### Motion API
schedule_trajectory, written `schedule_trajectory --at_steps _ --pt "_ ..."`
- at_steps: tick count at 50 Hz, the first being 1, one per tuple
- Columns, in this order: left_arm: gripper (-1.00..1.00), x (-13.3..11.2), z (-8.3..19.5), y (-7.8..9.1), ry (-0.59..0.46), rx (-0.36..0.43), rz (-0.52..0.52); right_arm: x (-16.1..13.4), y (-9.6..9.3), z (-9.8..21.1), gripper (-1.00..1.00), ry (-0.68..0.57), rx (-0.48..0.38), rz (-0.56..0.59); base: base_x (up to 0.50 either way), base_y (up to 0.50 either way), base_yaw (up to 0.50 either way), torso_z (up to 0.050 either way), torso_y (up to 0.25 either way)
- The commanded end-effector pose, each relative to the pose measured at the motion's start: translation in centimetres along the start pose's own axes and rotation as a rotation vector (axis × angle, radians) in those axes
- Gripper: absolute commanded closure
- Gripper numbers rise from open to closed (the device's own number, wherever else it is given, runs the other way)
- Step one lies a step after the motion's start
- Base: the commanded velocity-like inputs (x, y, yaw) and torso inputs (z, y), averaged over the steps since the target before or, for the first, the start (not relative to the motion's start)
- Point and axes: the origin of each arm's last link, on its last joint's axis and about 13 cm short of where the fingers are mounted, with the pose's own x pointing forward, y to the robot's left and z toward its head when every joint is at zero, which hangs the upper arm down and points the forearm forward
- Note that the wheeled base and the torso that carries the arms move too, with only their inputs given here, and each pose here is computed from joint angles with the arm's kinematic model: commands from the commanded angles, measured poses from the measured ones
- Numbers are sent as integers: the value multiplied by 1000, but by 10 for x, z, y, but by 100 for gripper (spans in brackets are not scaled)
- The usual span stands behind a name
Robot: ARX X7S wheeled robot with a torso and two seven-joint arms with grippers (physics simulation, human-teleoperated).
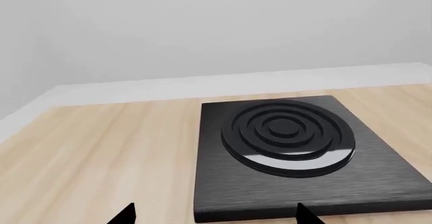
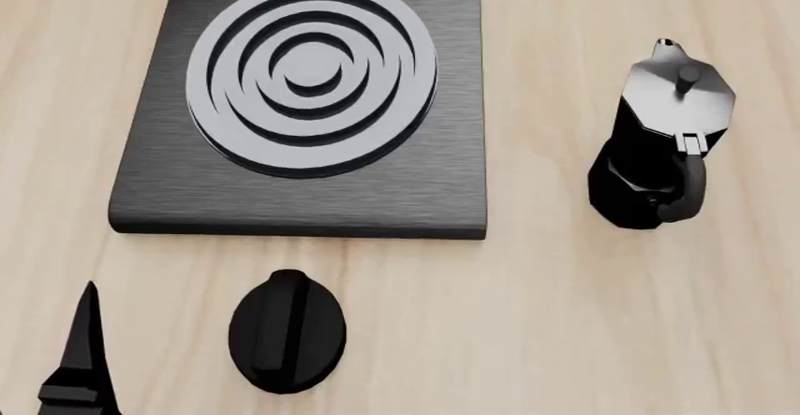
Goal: Put the right moka pot on the stove.
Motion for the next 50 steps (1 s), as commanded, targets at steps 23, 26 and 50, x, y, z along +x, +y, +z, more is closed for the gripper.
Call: schedule_trajectory --at_steps 23,26,50 --pt "-100 -1 1 1 -2 -5 -1 -3 34 100 100 -167 -46 114 0 0 0 1 1" --pt "-100 -1 1 1 -3 -5 -1 -1 41 104 100 -171 -45 132 0 0 0 0 3" --pt "-100 -1 1 1 -7 -10 -5 24 76 99 100 -171 -21 277 0 0 0 0 1"
